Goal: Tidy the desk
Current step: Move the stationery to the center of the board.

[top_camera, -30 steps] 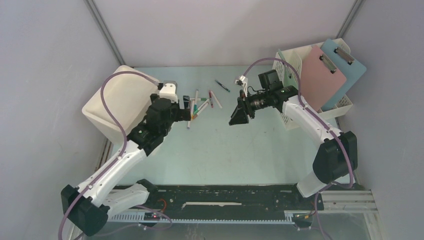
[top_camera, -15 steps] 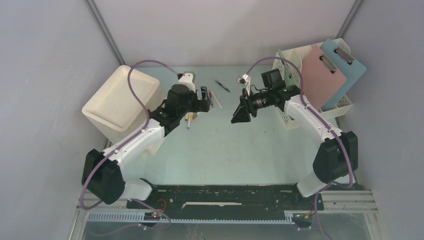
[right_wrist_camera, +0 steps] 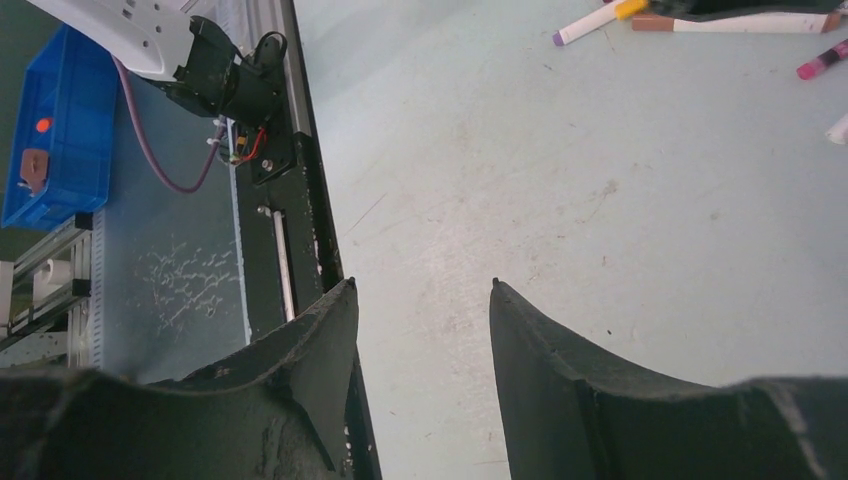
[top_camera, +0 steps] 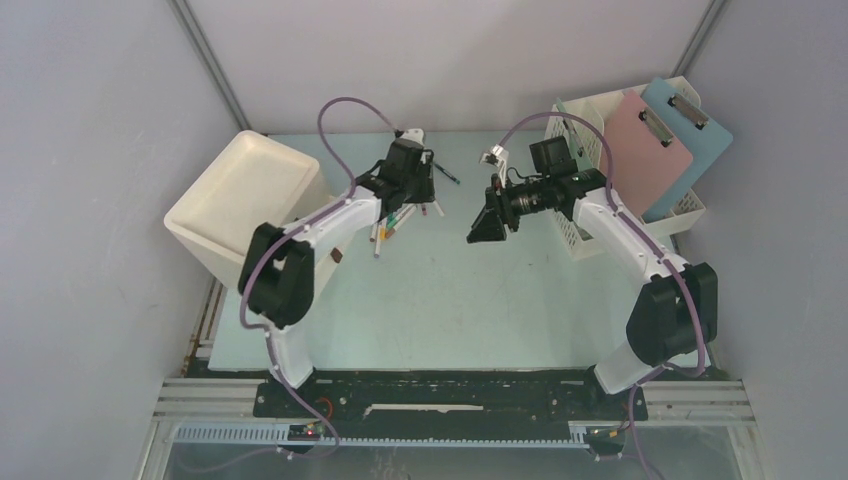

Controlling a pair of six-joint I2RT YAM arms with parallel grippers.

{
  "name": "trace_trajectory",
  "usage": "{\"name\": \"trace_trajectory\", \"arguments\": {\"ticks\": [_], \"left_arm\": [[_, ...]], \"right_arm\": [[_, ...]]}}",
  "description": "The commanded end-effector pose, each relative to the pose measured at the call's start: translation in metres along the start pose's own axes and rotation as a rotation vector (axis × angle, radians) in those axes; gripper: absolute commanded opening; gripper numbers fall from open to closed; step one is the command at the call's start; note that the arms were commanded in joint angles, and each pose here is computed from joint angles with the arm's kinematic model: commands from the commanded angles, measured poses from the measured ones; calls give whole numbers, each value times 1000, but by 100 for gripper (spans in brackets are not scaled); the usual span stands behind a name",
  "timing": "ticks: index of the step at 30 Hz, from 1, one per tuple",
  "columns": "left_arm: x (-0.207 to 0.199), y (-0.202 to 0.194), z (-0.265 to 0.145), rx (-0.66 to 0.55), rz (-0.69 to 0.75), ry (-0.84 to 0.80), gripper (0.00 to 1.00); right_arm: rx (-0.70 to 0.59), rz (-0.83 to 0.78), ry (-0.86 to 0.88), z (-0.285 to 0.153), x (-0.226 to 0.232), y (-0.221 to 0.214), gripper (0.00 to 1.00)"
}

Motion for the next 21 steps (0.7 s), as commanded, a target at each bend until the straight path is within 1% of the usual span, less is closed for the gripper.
{"name": "trace_trajectory", "arguments": {"ticks": [1,4,11,21], "left_arm": [[4,-3,24,95,6,79,44],[5,-6,43,136,20,116,42],[9,-6,74,163,39,154,41],[19,-21,93,229,38,167,38]], "right_arm": [[-7,-18,-2,-4,-2,0,58],[-10,-18,-5,-5,-3,1,58],[-17,-13,-10,-9,-5,1,58],[-21,-9,-17,-12,-8,1,58]]}}
Point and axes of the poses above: each gripper's point midway between its finger pads, its own z axis out along the fingers, its own x axis along the line the jaws close on, y = z × x, the point moved 2 cm from there along -z, back along the fingers, and after that the axes turned 6 degrees about -z, right-handed, at the moved point
